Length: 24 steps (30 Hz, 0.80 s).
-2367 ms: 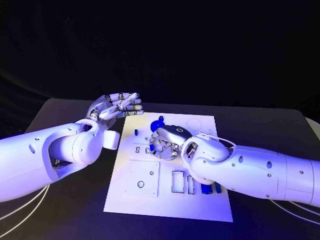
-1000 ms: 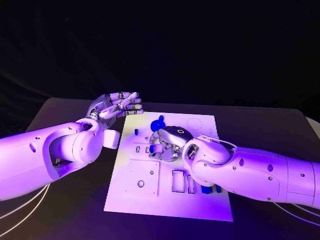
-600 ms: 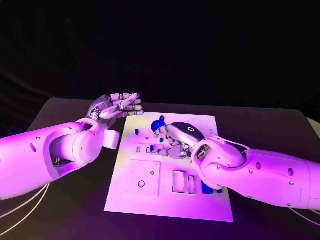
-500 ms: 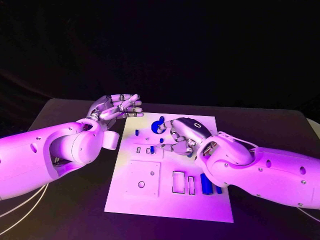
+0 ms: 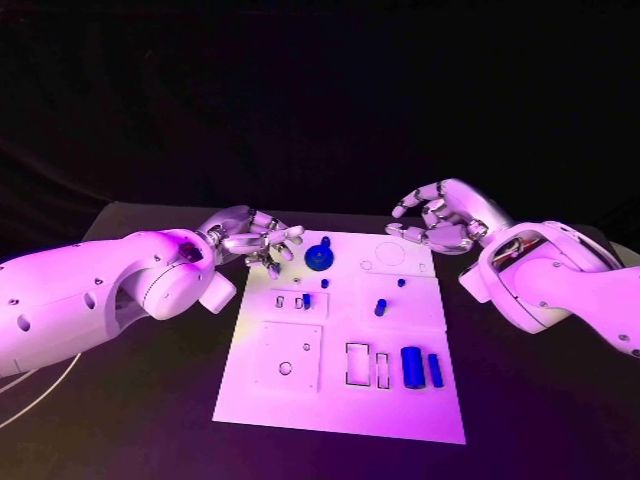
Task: Assemble the parts on the task board
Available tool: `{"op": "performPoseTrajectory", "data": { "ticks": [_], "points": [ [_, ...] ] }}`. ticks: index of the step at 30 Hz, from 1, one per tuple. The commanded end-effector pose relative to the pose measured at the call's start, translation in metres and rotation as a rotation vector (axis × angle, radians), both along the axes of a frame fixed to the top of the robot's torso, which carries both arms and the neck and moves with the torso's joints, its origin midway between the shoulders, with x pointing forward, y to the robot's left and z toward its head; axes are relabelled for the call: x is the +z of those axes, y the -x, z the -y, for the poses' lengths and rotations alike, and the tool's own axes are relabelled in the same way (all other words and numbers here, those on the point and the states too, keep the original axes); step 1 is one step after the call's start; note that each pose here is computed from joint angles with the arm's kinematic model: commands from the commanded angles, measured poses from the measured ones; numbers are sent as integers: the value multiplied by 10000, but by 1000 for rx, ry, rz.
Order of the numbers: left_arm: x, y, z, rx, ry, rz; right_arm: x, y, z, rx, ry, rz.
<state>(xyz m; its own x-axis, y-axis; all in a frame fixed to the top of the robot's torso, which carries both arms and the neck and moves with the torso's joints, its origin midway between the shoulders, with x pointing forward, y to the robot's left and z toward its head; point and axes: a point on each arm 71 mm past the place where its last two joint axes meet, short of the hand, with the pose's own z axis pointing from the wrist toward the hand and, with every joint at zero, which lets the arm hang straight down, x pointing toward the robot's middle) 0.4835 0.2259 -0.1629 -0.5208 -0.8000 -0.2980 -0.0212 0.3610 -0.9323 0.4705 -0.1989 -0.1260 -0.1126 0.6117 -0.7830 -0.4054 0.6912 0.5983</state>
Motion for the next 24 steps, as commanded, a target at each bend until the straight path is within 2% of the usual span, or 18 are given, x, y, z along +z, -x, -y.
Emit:
{"op": "performPoseTrajectory", "data": {
  "ticks": [1,6,11,24],
  "points": [
    [-84,-7,29,-116,-342,-76,-28,-24,92,-1,-61,-85],
    [-54,-83,74,-148,-544,-83,-35,-63,222,-33,-55,-102],
    [-46,-149,158,-149,-666,-85,-48,-88,281,-45,-46,-116],
    [-90,-224,355,-163,-832,-126,-62,-102,328,-64,-31,-130]
  ]
}}
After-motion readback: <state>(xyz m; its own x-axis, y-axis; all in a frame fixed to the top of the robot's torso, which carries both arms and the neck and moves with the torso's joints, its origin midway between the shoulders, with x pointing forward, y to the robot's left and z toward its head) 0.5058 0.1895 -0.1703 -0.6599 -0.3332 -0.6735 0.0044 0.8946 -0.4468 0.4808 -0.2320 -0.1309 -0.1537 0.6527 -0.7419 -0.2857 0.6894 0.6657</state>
